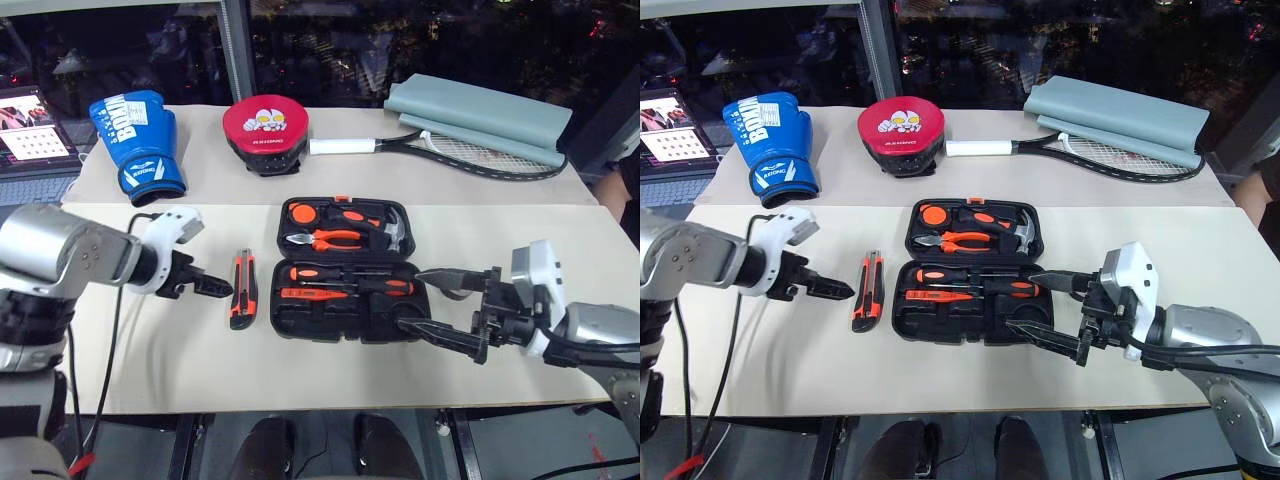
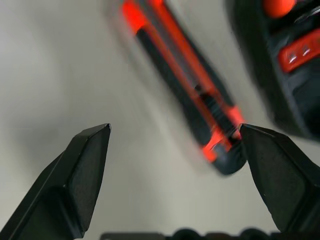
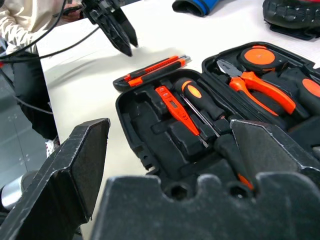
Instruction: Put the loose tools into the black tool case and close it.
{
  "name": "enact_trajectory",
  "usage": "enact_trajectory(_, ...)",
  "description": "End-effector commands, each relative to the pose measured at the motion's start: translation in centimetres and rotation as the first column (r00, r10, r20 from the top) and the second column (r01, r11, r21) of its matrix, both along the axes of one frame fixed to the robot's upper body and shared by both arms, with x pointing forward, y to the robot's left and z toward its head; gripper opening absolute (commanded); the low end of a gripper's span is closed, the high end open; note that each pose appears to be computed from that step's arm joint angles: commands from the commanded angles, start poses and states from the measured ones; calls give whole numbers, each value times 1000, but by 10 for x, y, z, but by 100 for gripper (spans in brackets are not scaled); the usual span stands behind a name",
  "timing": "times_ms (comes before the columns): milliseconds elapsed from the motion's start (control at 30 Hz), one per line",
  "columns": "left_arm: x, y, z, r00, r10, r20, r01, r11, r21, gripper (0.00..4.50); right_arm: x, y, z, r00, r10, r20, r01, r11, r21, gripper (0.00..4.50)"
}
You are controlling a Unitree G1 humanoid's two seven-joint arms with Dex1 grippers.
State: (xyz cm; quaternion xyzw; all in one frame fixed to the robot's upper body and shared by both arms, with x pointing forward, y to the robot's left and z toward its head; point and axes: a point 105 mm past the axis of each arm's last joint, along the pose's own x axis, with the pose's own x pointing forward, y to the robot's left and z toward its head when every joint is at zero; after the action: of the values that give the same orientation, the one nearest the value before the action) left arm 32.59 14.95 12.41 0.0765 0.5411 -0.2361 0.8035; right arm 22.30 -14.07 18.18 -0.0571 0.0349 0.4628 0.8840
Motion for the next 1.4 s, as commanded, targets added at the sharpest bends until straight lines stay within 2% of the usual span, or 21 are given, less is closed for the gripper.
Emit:
enact_trajectory(33, -10, 2, -15, 997, -11, -80, 13, 1000, 24, 185, -4, 1, 13, 998, -2, 67, 1, 1000, 11, 450)
enact_trajectory(167, -9, 10, -14, 997, 19, -77, -16, 999, 37, 181, -4, 0, 13, 998, -7, 68, 7, 1000, 9, 450)
enact_trajectory(333, 1, 42, -4, 994, 112, -17, -109, 989, 104, 180, -4, -2, 13, 998, -8, 62, 8, 1000, -2, 450)
enact_trajectory(400, 17, 59, 8, 989, 98, 107, -113, 983, 143, 180, -5, -3, 13, 998, -7, 59, 7, 1000, -7, 450)
enact_trajectory(467, 35, 70, 24, 977, 12, 215, -48, 986, 160, 180, -6, -4, 13, 998, -6, 57, 6, 1000, -11, 450)
enact_trajectory(533, 44, 70, 32, 962, -83, 259, 40, 985, 167, 180, -6, -5, 14, 999, -6, 54, 7, 1000, -12, 450)
enact_trajectory(567, 52, 58, 47, 921, -223, 319, 183, 971, 152, 180, -7, -6, 13, 999, -6, 48, 7, 1000, -17, 450)
enact_trajectory(633, 55, 41, 67, 812, -467, 351, 427, 884, 190, 180, -8, -8, 13, 999, -5, 40, 6, 1000, -27, 450)
enact_trajectory(700, 49, 15, 87, 631, -687, 359, 653, 721, 233, 180, -9, -9, 14, 999, -4, 36, 6, 999, -33, 450)
enact_trajectory(800, 41, -14, 95, 438, -848, 299, 811, 516, 276, 180, -11, -10, 14, 1000, -4, 25, 5, 999, -41, 450)
enact_trajectory(867, 31, -39, 97, 340, -896, 286, 881, 410, 237, 180, -12, -9, 14, 1000, -4, 21, 5, 999, -43, 450)
enact_trajectory(1033, 10, -82, 79, 159, -960, 232, 955, 210, 212, 180, -15, -8, 14, 1000, -13, 13, 13, 999, -44, 450)
enact_trajectory(1133, -3, -96, 69, 83, -971, 224, 974, 127, 188, 180, -18, -9, 13, 1000, -26, 6, 26, 999, -46, 450)
enact_trajectory(1333, -21, -98, 48, -36, -988, 152, 980, -5, 201, 180, -24, -12, 9, 999, -49, -13, 48, 997, -55, 450)
enact_trajectory(1400, -23, -103, 43, -22, -989, 148, 983, 5, 183, 180, -26, -13, 7, 998, -58, -17, 57, 997, -59, 450)
